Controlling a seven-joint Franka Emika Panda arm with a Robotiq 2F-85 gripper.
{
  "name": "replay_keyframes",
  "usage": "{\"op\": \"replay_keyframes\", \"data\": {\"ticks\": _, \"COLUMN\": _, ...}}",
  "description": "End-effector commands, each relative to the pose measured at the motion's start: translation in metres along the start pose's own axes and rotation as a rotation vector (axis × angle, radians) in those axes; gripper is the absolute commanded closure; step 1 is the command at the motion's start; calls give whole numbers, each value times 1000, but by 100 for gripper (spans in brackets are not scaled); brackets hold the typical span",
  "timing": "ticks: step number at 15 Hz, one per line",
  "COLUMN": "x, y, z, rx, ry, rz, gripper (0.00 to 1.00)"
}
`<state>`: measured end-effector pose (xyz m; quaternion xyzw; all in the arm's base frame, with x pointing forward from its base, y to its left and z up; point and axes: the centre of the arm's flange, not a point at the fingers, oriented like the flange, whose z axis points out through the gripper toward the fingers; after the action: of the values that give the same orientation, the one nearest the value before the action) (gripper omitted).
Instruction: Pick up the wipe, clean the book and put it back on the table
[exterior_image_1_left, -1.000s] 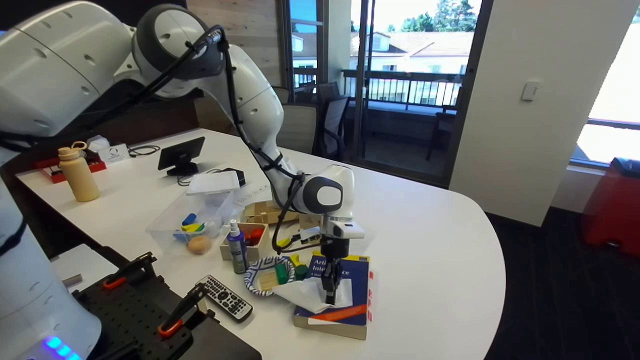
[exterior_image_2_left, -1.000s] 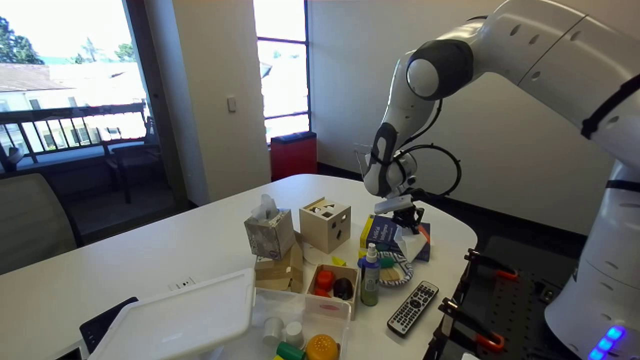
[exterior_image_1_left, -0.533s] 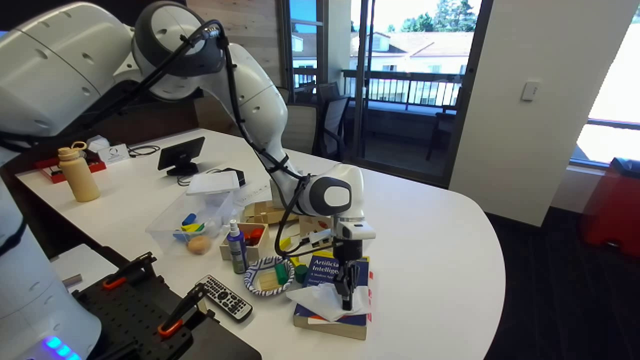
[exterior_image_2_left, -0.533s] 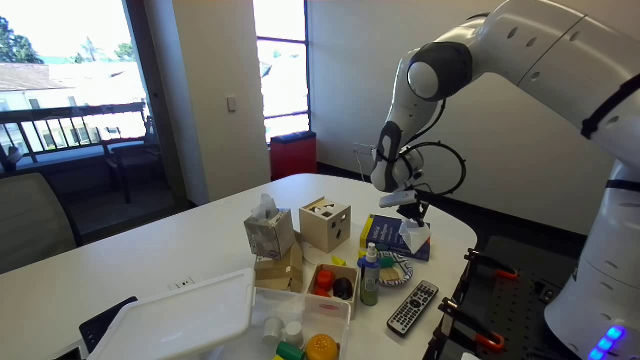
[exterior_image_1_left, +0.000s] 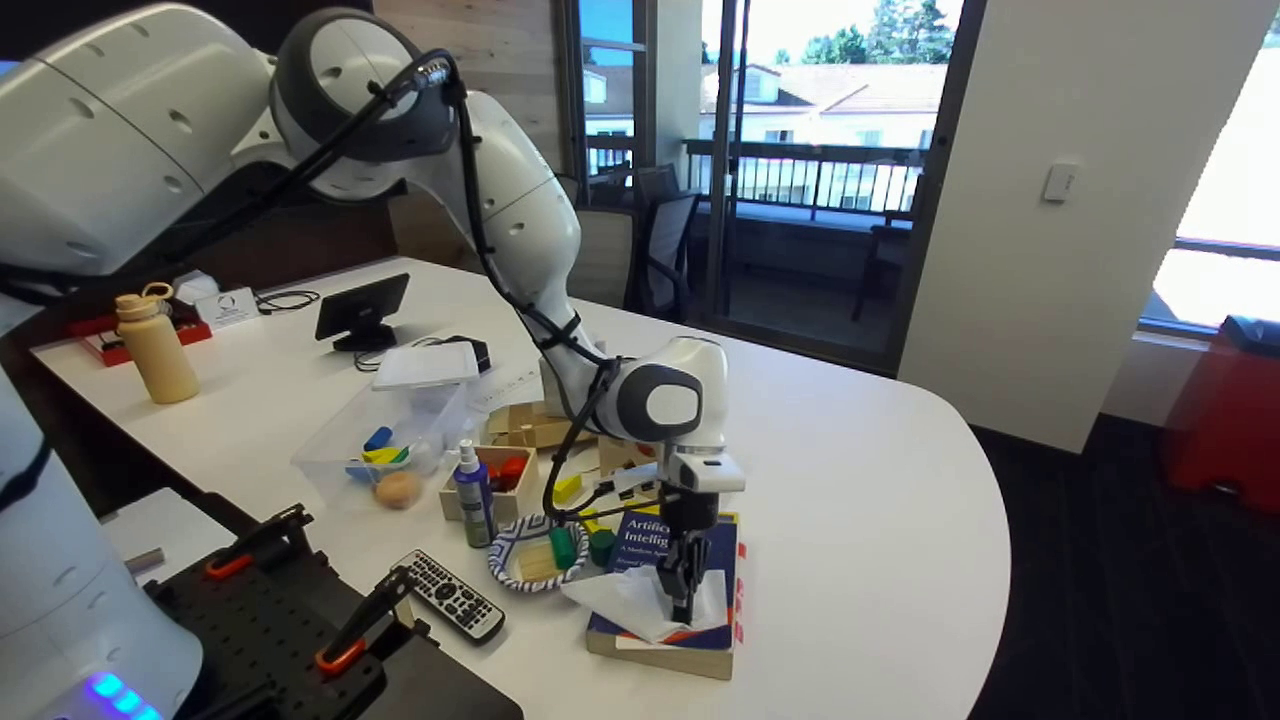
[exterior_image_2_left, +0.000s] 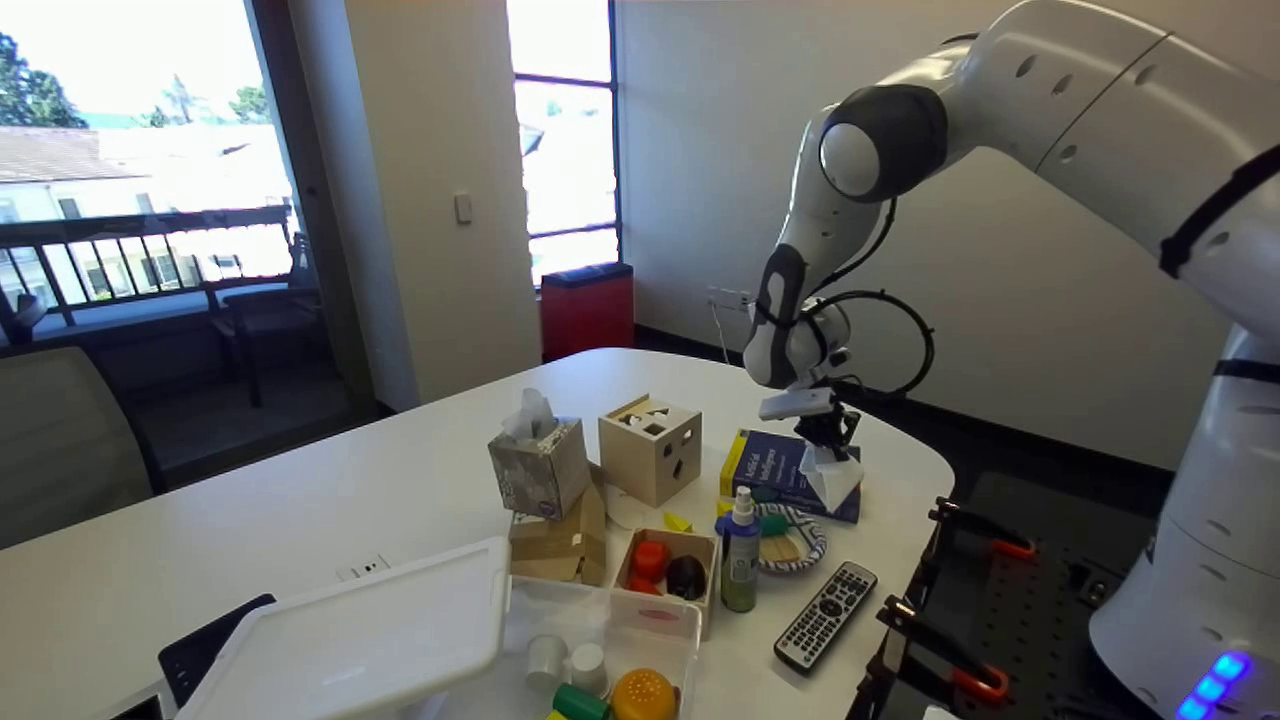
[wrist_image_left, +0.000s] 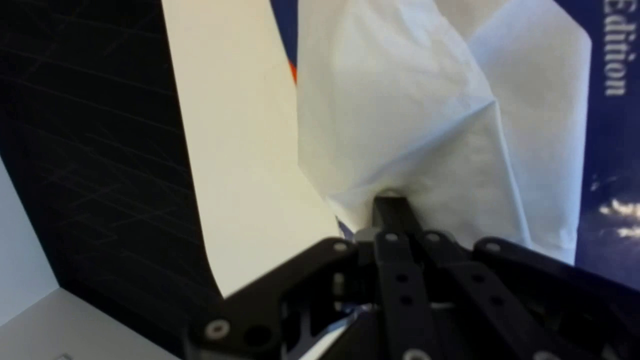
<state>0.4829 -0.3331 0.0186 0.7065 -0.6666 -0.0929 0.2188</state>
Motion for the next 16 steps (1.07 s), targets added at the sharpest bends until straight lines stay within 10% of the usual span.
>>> {"op": "replay_keyframes", "data": {"ticks": 1, "x": -25, "y": -15, "z": -15, "rx": 54, "ry": -100, "rz": -67, "gripper": 100}}
{"op": "replay_keyframes", "data": {"ticks": 8, "x": -57, "y": -53, "z": -58, "rx": 251, "ry": -151, "rz": -95, "gripper": 100}}
{"op": "replay_keyframes", "data": {"ticks": 16, "x": -22, "y": -43, "z": -68, "rx": 312, "ry": 27, "rz": -14, "gripper": 100}}
